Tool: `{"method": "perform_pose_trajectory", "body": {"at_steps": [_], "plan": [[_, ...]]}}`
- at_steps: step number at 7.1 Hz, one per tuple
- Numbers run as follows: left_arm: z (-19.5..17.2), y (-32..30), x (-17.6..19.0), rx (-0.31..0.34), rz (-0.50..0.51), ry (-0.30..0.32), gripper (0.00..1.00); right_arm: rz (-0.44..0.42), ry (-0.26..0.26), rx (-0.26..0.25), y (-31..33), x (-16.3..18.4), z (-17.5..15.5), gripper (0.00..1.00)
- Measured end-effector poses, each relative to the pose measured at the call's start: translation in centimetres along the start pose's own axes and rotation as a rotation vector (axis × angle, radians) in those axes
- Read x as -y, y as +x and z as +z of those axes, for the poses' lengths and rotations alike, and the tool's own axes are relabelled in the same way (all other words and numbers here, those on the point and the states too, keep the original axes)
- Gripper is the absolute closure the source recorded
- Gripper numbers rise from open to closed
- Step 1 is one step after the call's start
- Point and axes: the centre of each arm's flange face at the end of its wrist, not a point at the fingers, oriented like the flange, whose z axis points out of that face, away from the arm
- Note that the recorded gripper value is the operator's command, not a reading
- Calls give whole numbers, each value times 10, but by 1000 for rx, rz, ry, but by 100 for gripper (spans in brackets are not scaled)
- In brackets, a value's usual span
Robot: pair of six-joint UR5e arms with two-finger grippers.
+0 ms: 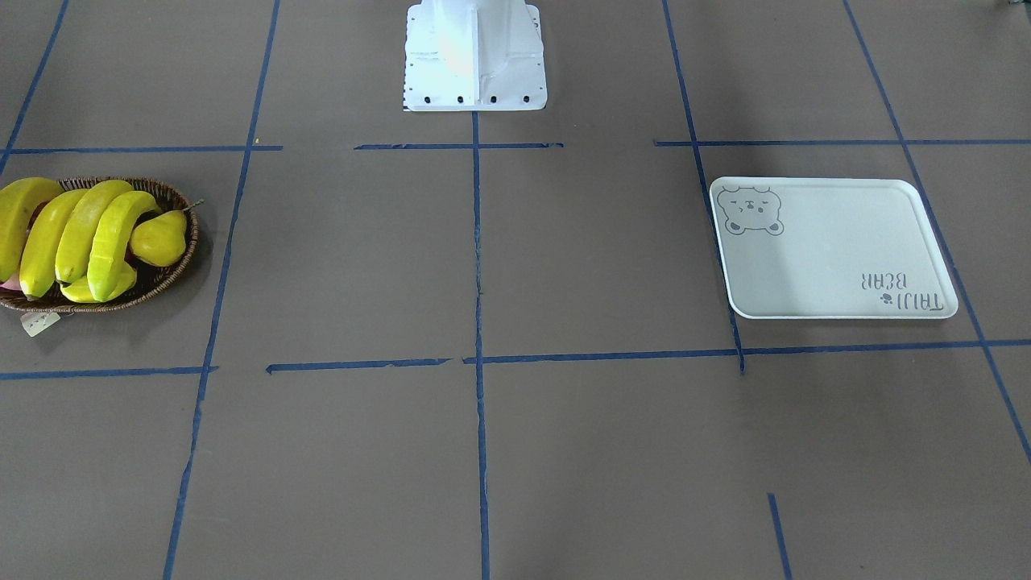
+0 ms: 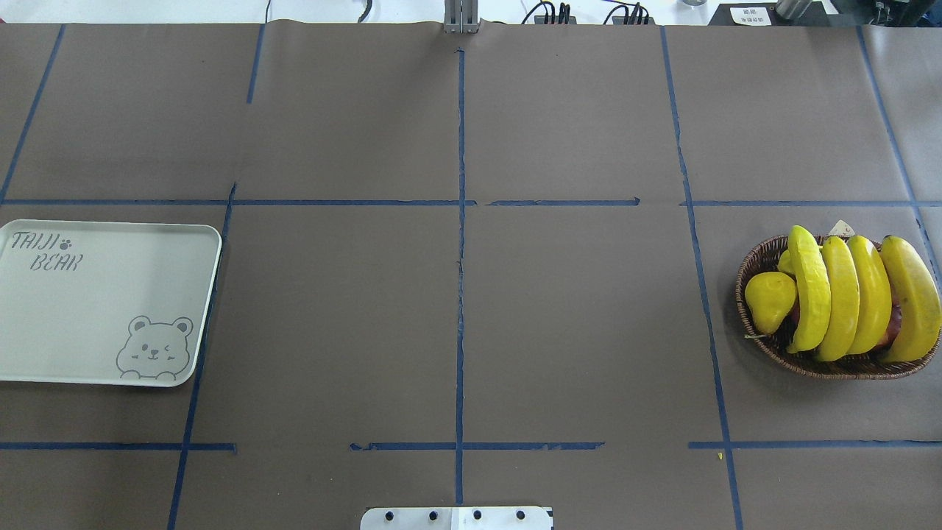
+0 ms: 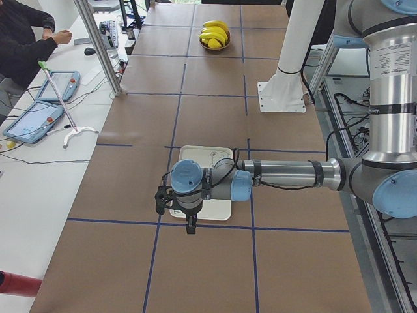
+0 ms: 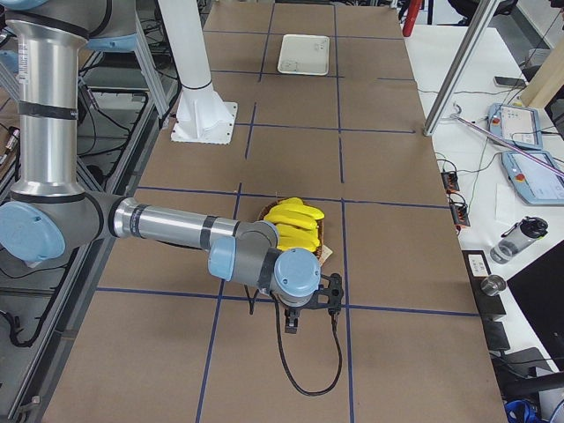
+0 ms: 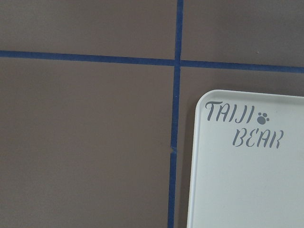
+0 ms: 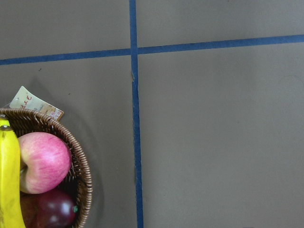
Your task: Transfer all bananas from basket to plate
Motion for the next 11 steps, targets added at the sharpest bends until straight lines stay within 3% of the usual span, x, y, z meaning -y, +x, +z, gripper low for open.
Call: {"method": "perform_pose_trajectory", "body": {"at_steps": [6,8,11], "plan": [[-3,4,0,-5,5,6,0,-92,75,-32,-61,33,-41,0],[-3,5,1,-11,2,4,0,-100,49,-35,-103,28,-27,0],[-2,4,0,-18,4,4,0,-31,33,-62,-188,7,-10,1]]}}
